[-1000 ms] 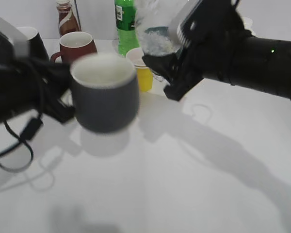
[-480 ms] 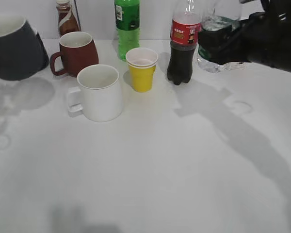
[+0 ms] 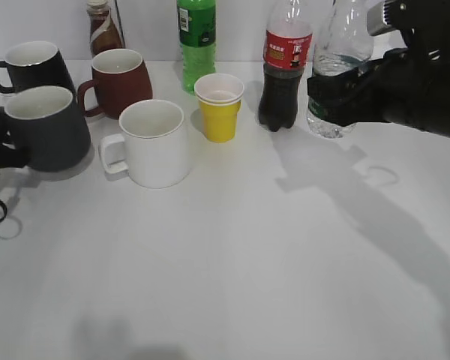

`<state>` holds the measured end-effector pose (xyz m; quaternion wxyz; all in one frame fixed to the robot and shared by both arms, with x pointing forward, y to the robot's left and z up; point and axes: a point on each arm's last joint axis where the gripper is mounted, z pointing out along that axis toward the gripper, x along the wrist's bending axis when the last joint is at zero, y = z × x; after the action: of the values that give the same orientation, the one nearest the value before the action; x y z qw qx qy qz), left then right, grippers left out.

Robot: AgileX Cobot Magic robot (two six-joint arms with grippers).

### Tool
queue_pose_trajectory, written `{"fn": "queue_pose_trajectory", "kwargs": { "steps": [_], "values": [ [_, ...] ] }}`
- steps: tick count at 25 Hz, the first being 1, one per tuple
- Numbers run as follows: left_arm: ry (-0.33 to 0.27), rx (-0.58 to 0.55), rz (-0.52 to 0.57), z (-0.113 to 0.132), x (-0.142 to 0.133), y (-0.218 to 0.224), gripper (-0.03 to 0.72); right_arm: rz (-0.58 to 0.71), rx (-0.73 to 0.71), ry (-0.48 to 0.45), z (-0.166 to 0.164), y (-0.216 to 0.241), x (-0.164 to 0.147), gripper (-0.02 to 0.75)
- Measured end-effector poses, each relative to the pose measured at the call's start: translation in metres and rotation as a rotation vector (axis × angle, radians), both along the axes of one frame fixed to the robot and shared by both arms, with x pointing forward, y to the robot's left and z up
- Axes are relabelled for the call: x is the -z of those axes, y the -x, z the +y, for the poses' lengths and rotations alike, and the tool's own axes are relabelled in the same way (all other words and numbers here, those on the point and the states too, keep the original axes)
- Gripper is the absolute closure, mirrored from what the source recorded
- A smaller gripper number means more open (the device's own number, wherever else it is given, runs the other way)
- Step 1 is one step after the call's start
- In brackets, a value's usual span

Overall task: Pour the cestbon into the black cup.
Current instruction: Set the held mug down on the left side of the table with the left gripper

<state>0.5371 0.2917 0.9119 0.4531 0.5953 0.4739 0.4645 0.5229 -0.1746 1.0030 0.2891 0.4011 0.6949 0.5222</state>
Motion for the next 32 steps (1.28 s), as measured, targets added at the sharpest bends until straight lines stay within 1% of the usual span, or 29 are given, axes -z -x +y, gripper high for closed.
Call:
{"fn": "queue_pose_trajectory", "kwargs": {
  "steps": [4,10,20,27,32],
  "values": [
    [0.0,0.003,0.028,0.0,0.01,-0.001,0.647,-0.001,0.0,-0.002,0.0,0.0,0.0,0.261],
    [-0.002,0.008,0.039,-0.001,0.012,0.0,0.647,-0.002,0.0,-0.003,0.0,0.0,0.0,0.261],
    [-0.001,0.008,0.053,-0.001,0.013,-0.001,0.615,-0.015,-0.003,-0.016,0.001,0.0,-0.002,0.261],
    [0.0,0.006,0.078,-0.001,0.015,-0.001,0.544,-0.015,-0.003,-0.016,0.001,0.0,-0.002,0.261],
    [0.0,0.006,0.104,-0.001,0.018,0.009,0.526,-0.015,-0.002,-0.017,0.001,0.0,-0.002,0.261]
  ]
}}
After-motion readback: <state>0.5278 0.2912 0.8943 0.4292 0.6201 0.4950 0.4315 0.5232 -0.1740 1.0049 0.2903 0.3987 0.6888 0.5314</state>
